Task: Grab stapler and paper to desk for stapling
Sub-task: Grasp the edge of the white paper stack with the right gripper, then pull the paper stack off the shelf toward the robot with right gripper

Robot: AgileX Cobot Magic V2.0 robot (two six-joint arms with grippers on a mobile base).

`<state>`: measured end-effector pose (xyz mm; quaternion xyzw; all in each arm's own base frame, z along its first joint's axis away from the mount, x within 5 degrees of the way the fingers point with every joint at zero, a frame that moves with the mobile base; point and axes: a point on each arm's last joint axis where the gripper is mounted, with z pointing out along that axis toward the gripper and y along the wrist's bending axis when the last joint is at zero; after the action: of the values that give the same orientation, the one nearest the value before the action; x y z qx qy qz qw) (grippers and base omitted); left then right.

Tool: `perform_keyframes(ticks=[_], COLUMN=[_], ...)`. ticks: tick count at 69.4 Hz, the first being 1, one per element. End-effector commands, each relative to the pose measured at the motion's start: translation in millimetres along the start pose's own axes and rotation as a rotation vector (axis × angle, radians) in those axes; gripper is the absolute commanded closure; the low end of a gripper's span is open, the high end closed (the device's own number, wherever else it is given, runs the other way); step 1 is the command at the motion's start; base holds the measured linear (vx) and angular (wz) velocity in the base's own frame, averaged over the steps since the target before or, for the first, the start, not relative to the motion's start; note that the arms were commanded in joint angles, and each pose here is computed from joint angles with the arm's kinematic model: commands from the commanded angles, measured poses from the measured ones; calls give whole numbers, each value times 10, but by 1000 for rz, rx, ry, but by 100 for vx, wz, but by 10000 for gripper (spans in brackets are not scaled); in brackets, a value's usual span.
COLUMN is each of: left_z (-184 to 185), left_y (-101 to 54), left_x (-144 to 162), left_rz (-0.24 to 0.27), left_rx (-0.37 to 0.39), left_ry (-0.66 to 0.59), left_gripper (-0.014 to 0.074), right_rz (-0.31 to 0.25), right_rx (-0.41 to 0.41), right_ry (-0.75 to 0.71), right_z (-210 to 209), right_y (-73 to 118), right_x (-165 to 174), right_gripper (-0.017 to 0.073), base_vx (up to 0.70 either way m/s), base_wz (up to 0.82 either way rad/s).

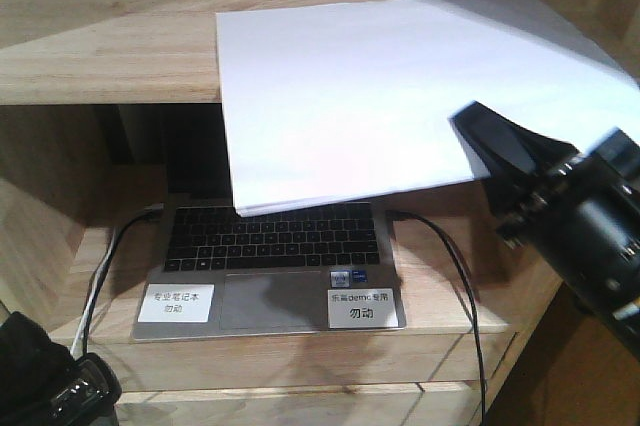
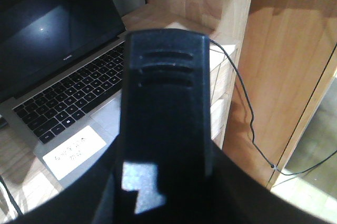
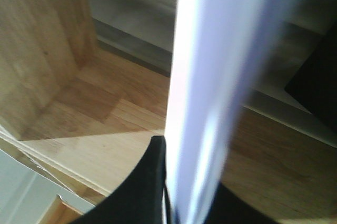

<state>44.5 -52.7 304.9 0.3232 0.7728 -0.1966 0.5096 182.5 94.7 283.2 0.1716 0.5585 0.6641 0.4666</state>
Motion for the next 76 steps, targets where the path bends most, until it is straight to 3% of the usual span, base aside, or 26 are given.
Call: perform_keyframes(ticks=[1,10,25,36,76], left_z=[-46,-46,-46,-46,-46], left_y=[18,18,18,18,18], left_x=[-161,-161,-161,-161,-161], left_rz=[-31,-31,-31,-31,-31], left_rx=[-24,-24,-24,-24,-24], left_ry=[-114,-114,-114,-114,-114], left_gripper=[600,600,600,600,600], right_rz=[-14,-49,-158,-201,-203], right_rx=[-121,-160,-234,-241,-189], right_ry=[-32,-41,-58,-48,-92], right_z=[-87,-214,-450,-680,-1381], right_y=[194,290,477,492,229], right_x=[-23,-3,37,121,345], right_gripper=[567,566,565,565,565], base_vx=[0,0,0,0,0], base_wz=[0,0,0,0,0])
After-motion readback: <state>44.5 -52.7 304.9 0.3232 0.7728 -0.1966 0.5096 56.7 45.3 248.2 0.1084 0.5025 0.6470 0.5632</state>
